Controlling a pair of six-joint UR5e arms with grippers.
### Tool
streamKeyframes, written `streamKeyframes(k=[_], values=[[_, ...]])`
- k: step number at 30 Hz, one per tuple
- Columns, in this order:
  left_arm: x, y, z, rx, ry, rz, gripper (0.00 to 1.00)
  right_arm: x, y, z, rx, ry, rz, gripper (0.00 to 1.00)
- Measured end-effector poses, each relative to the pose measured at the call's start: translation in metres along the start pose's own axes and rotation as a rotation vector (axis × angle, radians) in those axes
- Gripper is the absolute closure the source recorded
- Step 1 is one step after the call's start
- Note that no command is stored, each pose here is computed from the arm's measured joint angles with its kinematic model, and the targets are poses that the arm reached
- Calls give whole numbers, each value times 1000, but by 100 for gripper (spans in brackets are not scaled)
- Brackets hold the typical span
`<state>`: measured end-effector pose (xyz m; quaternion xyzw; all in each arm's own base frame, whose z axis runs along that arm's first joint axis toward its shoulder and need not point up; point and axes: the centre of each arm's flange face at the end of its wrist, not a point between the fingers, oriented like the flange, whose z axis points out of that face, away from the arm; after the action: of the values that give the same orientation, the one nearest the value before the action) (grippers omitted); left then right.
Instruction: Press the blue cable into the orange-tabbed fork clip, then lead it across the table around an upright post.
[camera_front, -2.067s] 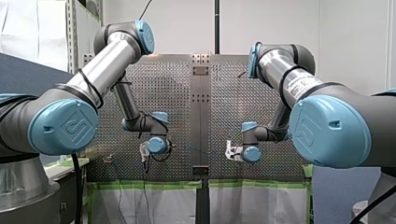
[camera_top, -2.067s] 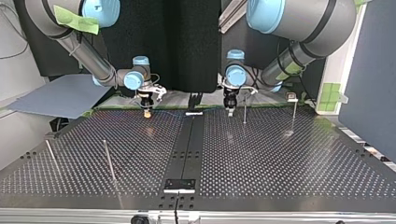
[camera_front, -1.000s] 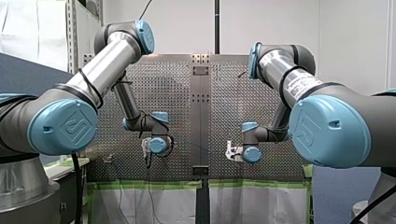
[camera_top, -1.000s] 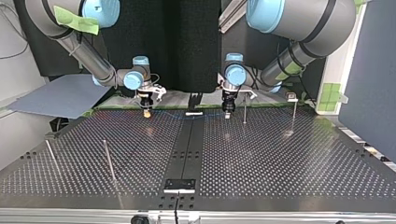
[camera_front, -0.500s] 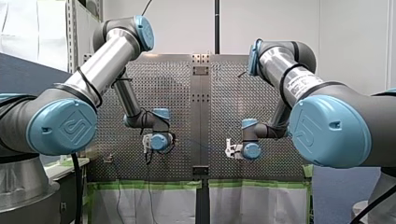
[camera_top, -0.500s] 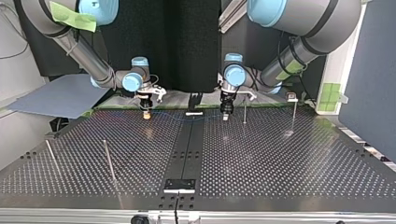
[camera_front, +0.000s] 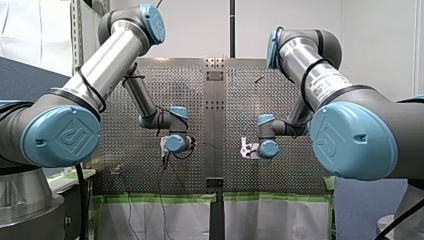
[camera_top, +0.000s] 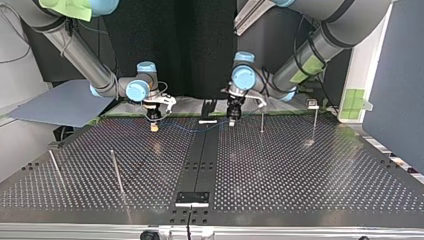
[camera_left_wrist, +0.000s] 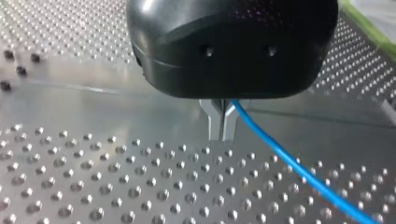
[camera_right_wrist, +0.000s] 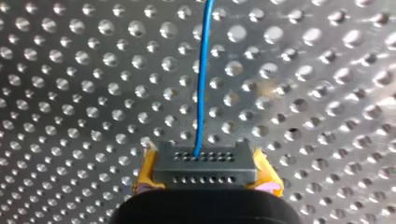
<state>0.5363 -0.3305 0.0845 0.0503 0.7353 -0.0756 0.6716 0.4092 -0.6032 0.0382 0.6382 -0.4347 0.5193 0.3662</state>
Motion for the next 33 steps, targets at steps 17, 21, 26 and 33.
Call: streamKeyframes(k=[17, 21, 26, 33], values=[[-30, -20, -12, 13, -19, -7, 99, 36, -4, -10, 8, 39, -3, 100], [-50, -27, -15, 24, -47, -31, 99, 55, -5, -16, 10, 60, -5, 100], [-58, -32, -19, 34, -56, -49, 99, 78, -7, -27, 12, 82, -9, 100], [-59, -40, -23, 48, -52, -48, 99, 117, -13, -43, 22, 104, -15, 100]])
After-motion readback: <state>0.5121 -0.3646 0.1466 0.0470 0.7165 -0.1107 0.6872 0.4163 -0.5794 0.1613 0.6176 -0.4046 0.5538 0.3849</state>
